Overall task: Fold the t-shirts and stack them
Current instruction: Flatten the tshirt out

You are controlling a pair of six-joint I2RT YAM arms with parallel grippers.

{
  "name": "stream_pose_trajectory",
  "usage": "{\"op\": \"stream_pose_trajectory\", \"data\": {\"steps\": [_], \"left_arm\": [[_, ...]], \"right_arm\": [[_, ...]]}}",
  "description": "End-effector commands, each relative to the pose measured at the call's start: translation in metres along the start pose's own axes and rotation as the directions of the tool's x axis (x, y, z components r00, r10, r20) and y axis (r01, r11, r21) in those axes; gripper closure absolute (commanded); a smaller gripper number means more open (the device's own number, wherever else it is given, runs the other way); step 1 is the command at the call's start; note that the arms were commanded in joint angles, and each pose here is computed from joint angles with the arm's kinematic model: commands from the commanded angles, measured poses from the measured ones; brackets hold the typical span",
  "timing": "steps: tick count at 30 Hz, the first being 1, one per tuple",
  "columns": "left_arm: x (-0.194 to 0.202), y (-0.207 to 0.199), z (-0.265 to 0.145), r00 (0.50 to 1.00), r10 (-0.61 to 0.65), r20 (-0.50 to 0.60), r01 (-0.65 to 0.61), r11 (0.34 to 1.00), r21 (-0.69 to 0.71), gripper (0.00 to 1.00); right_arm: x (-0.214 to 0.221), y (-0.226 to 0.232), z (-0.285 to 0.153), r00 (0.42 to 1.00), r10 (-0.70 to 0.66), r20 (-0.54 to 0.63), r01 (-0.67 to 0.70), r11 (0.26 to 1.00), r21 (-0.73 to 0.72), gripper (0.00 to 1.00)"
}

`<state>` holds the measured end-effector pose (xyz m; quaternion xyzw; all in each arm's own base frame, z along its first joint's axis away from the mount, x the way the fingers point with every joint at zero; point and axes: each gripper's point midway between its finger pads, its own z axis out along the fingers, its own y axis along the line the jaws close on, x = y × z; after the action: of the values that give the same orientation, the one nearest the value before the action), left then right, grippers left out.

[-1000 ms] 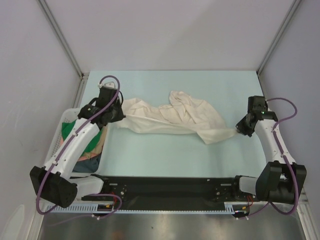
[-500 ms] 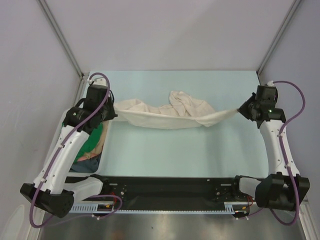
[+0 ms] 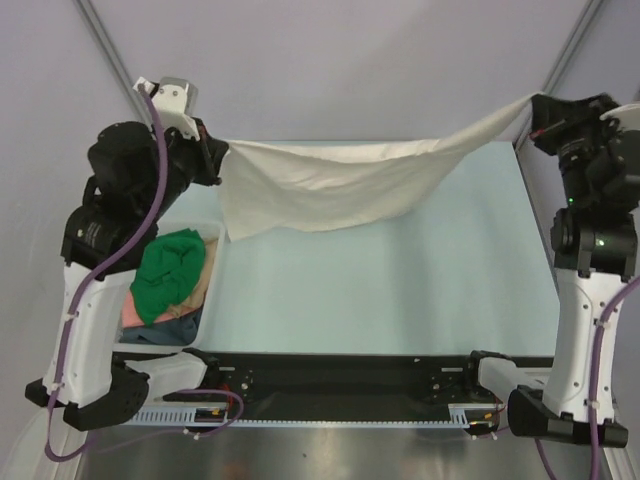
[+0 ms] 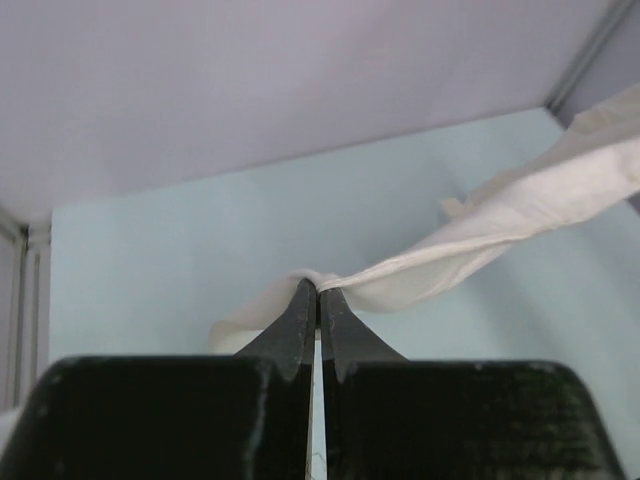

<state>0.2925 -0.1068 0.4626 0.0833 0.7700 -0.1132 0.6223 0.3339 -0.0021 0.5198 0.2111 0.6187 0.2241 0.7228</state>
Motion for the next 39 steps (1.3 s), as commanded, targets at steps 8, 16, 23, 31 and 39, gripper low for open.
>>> {"op": "stream_pose_trajectory", "data": {"steps": [8, 16, 23, 31, 39], "left_arm": [[-0.106, -0.043, -0.126, 0.911, 0.028, 0.412, -0.145, 0.956, 0.255, 1.0], [-0.108, -0.046, -0.194, 0.817, -0.068, 0.572, -0.159, 0.928, 0.337, 1.0], [-0.142, -0.053, -0.208, 0.753, -0.094, 0.652, -0.192, 0.916, 0.353, 1.0], [-0.165, -0.045, -0.139, 0.753, -0.085, 0.652, -0.113, 0.96, 0.256, 1.0], [-0.175, -0.054, -0.174, 0.705, -0.139, 0.696, -0.14, 0.934, 0.329, 1.0]], "right_arm": [[-0.151, 0.121, -0.16, 0.853, -0.121, 0.508, 0.261, 0.941, -0.215, 1.0], [-0.171, 0.14, -0.243, 0.756, -0.136, 0.641, 0.345, 0.914, -0.213, 1.0], [-0.177, 0.148, -0.241, 0.733, -0.15, 0.663, 0.386, 0.895, -0.224, 1.0], [-0.174, 0.137, -0.171, 0.777, -0.123, 0.617, 0.332, 0.913, -0.236, 1.0], [-0.187, 0.154, -0.21, 0.736, -0.064, 0.674, 0.34, 0.895, -0.287, 1.0]]}}
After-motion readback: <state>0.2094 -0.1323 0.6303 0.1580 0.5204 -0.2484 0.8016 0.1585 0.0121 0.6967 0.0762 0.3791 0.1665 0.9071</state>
